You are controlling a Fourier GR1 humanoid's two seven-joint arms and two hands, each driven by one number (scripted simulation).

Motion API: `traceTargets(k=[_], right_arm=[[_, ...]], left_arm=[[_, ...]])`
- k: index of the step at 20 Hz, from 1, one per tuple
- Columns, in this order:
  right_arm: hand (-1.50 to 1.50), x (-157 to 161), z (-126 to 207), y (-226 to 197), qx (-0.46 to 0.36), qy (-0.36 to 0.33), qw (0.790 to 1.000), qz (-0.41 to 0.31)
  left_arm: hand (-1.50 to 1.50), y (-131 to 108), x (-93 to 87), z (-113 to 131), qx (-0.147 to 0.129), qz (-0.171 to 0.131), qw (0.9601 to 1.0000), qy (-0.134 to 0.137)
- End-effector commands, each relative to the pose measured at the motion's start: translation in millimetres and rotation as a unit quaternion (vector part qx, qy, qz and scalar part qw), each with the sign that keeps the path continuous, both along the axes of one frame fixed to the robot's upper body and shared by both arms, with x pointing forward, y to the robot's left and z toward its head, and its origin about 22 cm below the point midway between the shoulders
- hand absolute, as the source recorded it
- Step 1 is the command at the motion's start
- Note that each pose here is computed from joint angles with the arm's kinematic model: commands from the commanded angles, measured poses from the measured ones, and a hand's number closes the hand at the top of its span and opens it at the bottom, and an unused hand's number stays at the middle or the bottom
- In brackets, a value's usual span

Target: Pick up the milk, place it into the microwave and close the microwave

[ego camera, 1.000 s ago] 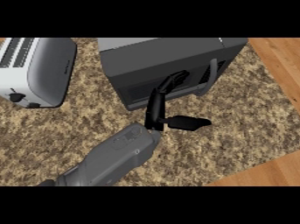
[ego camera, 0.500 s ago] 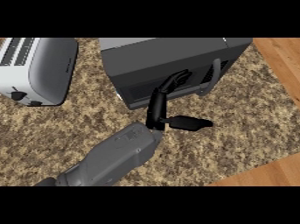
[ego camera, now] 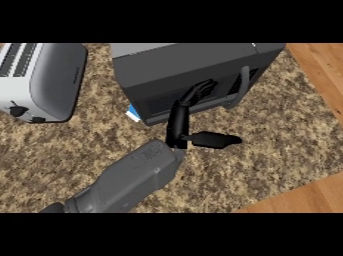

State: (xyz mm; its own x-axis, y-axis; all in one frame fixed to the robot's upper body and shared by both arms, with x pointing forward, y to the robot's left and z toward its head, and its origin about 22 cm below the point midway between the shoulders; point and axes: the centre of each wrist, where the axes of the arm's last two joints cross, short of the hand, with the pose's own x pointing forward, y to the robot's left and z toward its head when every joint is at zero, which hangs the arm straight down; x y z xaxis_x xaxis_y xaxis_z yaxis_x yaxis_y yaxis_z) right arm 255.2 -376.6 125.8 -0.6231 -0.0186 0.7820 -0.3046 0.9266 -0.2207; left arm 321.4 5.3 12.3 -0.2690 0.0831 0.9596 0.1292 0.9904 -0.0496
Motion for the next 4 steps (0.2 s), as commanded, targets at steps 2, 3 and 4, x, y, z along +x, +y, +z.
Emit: traceTargets(k=[2,3,4], right_arm=[[-1.5,7.9,3.5,-7.0,0.019,0.006,1.0,0.018],[-1.5,8.0,0.9,-9.3,0.019,0.016,1.0,0.018],[-1.5,10.7,5.9,-12.8,0.02,0.011,1.0,0.013]], left_arm=[[-1.5,4.8,22.6,11.9,0.0,0.044,0.999,0.003],[-1.5,5.2,21.0,10.0,-0.005,0.041,0.9991,0.01],[-1.5,5.4,22.9,11.3,-0.003,0.045,0.999,0.001]])
